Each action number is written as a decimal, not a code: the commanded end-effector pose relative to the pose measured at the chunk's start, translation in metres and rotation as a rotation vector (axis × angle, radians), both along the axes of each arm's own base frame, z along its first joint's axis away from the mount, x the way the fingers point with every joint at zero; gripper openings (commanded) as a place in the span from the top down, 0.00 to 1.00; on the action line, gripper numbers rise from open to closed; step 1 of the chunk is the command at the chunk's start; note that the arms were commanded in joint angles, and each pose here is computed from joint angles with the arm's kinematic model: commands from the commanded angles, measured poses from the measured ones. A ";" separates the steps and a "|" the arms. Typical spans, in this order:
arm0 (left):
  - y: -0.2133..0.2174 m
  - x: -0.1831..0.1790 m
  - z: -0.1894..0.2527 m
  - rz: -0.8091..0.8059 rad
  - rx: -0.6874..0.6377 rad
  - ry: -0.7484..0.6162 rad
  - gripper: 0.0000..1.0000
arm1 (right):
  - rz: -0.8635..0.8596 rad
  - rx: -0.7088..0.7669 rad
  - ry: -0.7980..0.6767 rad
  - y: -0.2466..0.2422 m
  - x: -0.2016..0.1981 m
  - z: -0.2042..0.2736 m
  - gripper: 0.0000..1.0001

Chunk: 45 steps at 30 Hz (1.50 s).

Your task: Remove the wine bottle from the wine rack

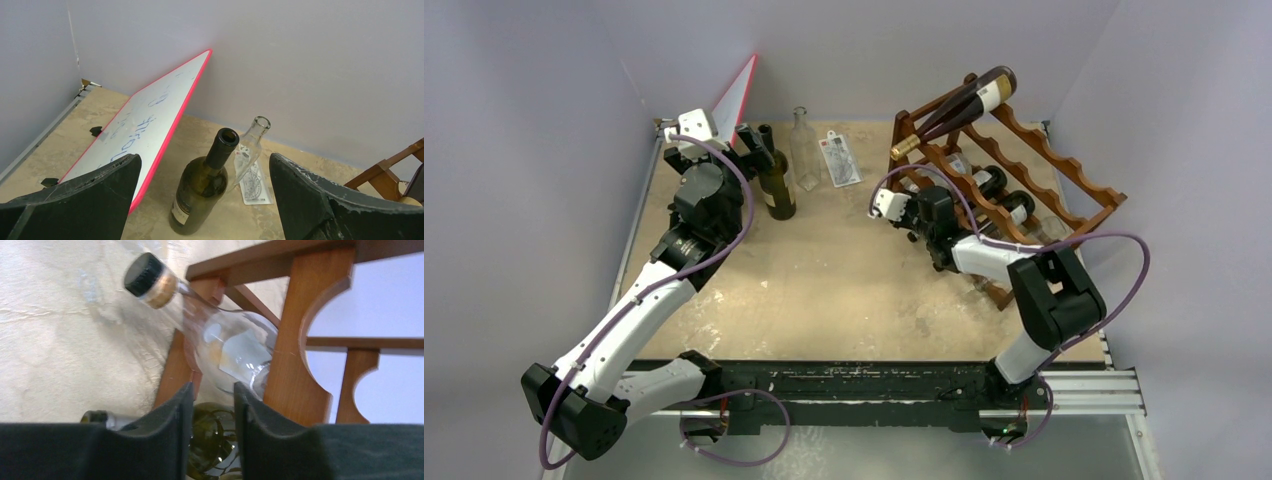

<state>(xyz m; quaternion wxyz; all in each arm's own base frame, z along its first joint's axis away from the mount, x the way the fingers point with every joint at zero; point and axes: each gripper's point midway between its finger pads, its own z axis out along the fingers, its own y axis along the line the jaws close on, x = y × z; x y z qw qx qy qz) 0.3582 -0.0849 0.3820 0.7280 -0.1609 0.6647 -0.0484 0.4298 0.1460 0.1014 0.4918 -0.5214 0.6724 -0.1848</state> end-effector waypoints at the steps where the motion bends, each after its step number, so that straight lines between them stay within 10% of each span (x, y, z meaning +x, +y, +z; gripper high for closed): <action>1: 0.002 -0.003 0.028 -0.005 -0.045 -0.065 0.00 | 0.061 0.063 -0.028 0.018 0.004 0.049 0.54; 12: 0.002 -0.003 0.029 -0.008 -0.049 -0.065 0.00 | 0.474 0.175 -0.037 0.098 -0.093 0.116 0.25; 20: 0.000 -0.002 0.028 -0.016 -0.056 -0.065 0.00 | 0.356 0.192 -0.289 0.061 -0.097 0.222 0.03; 38: -0.004 -0.007 0.034 -0.035 -0.058 -0.075 0.00 | 0.306 -0.038 -0.425 0.000 -0.015 0.272 0.03; 45: -0.014 -0.007 0.033 -0.071 -0.059 -0.071 0.00 | 0.052 0.344 -0.372 -0.039 0.009 0.315 0.05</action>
